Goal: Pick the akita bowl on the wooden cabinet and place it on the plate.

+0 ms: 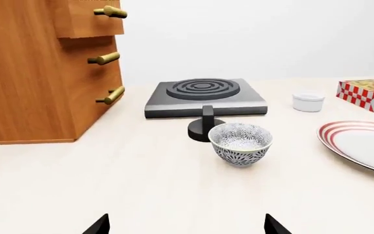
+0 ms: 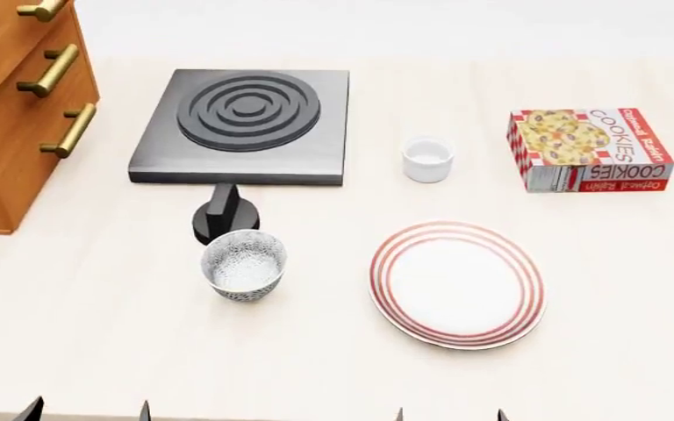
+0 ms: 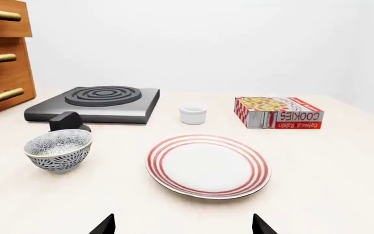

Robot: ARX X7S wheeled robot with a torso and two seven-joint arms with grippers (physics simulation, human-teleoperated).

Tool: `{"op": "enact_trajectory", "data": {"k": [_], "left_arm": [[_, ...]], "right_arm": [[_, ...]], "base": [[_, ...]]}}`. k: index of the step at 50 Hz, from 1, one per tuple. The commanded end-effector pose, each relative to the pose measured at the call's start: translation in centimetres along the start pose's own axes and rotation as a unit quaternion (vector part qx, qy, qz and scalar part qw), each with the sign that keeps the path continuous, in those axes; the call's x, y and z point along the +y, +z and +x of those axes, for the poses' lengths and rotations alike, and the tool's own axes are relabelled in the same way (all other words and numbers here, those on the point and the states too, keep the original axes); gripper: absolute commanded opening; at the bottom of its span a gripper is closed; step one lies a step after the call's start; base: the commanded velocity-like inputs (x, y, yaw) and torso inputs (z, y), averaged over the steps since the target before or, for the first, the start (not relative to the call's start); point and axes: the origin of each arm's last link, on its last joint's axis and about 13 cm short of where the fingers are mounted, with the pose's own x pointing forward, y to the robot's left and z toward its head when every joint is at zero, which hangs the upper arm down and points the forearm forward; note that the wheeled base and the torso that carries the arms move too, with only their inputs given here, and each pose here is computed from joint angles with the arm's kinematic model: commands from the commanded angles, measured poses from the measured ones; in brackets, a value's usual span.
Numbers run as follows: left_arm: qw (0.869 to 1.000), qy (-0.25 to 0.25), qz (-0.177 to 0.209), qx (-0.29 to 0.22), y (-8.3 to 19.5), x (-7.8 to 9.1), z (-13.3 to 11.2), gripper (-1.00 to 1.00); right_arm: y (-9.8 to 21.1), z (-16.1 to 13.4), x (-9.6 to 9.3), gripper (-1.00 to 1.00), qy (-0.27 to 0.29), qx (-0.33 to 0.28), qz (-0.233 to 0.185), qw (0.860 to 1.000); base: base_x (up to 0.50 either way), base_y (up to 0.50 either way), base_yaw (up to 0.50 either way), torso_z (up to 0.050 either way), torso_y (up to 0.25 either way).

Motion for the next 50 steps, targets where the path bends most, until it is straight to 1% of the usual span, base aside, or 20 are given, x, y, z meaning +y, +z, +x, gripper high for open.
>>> {"op": "enact_trajectory", "data": {"k": [1,17,24,50], "left_arm": [[1.0,-0.002,-0.003,0.001,-0.12,0.01,0.07,1.0],[1.0,-0.002,-0.004,0.002,-0.1,-0.01,0.04,1.0],[1.0,0.001,-0.004,0.0,-0.03,-0.01,0.01,1.0],[1.0,0.001,-0.003,0.003,-0.08,0.0,0.02,1.0]], "right_arm": [[0.01,0.02,-0.02,1.0,0.0,0.001,-0.002,1.0],[0.07,-0.05,0.0,1.0,0.001,0.001,-0.003,1.0],[0.16,-0.11,0.05,1.0,0.003,-0.003,-0.013,1.0],[0.11,-0.06,0.05,1.0,0.004,-0.005,-0.014,1.0]], "base": [[0.0,0.0,0.0,0.05,0.029],[0.0,0.0,0.0,0.05,0.03],[0.0,0.07,0.0,0.0,0.0],[0.0,0.49,0.0,0.0,0.0]]}}
